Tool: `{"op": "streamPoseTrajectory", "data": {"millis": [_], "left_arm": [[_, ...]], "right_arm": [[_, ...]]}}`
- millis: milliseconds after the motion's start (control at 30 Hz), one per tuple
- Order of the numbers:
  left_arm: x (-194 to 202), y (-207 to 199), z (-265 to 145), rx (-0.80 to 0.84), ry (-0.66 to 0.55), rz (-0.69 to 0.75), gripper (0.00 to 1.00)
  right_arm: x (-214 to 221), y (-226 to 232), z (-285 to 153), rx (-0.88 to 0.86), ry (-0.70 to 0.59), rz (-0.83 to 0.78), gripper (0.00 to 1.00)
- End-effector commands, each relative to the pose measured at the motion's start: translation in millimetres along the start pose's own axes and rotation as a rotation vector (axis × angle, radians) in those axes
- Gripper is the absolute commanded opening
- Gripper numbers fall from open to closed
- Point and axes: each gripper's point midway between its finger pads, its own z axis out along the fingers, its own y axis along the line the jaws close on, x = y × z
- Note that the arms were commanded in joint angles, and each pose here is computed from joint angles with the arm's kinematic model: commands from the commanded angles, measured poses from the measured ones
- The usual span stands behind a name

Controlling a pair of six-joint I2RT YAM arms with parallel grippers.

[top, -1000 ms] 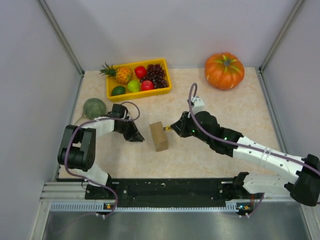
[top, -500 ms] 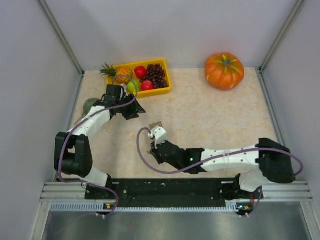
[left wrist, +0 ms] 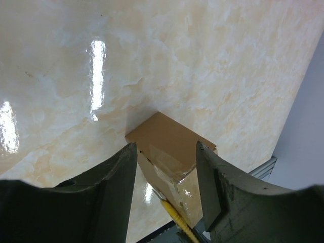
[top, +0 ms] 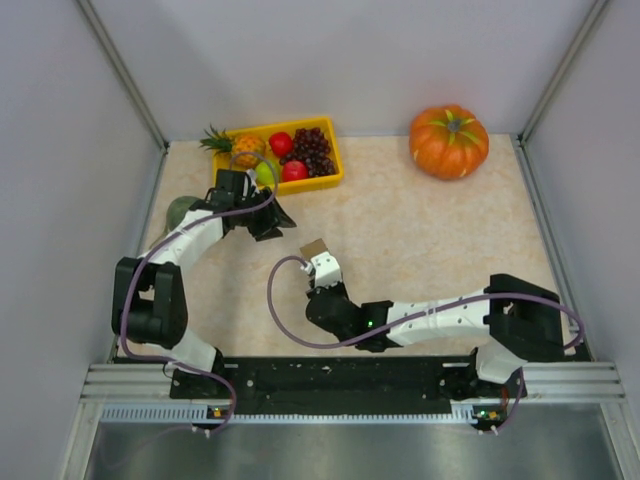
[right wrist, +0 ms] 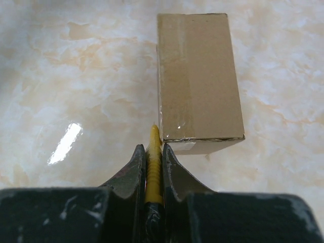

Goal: Unpack the express box

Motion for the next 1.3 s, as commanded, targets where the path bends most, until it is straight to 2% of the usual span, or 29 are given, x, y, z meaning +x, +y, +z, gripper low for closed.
{"op": "streamPoseTrajectory", "data": {"millis": [0, 233, 400, 633, 833, 967, 1100, 1267], "left_arm": [[-16.7, -21.9, 0.3, 0.082, -0.031, 0.024, 0.55], [-13.4, -48.5, -2.6, 0.207, -0.009, 0.079, 0.57], [6.0, -60.2, 0.6, 0.254, 0.029, 0.159, 0.65], [33.9, -83.7, 7.5, 0.345, 0.091, 0.271, 0.69], [43.3, -107.0, 4.2, 0.361, 0.053, 0.489, 0.71], [52.9, -119.8, 0.5, 0.365, 0.037, 0.706, 0.75], [64.6, -120.0, -2.4, 0.367, 0.039, 0.891, 0.82], [66.1, -118.1, 1.1, 0.373, 0.017, 1.079, 0.85]], "right_arm": [[-18.0, -17.9, -10.9, 0.088, -0.057, 0.075, 0.0], [-2.6, -60.2, -20.8, 0.175, -0.023, 0.182, 0.0], [-4.3, -83.5, -18.4, 0.171, -0.003, 0.255, 0.0], [-6.3, -106.6, -12.8, 0.165, 0.013, 0.286, 0.0], [-18.4, -106.7, -33.5, 0.097, 0.015, 0.355, 0.0], [-23.7, -115.0, -59.4, 0.066, 0.04, 0.409, 0.0], [-35.9, -127.3, -81.7, 0.048, 0.054, 0.475, 0.0], [-48.9, -147.7, -98.3, 0.052, 0.078, 0.53, 0.0]]}}
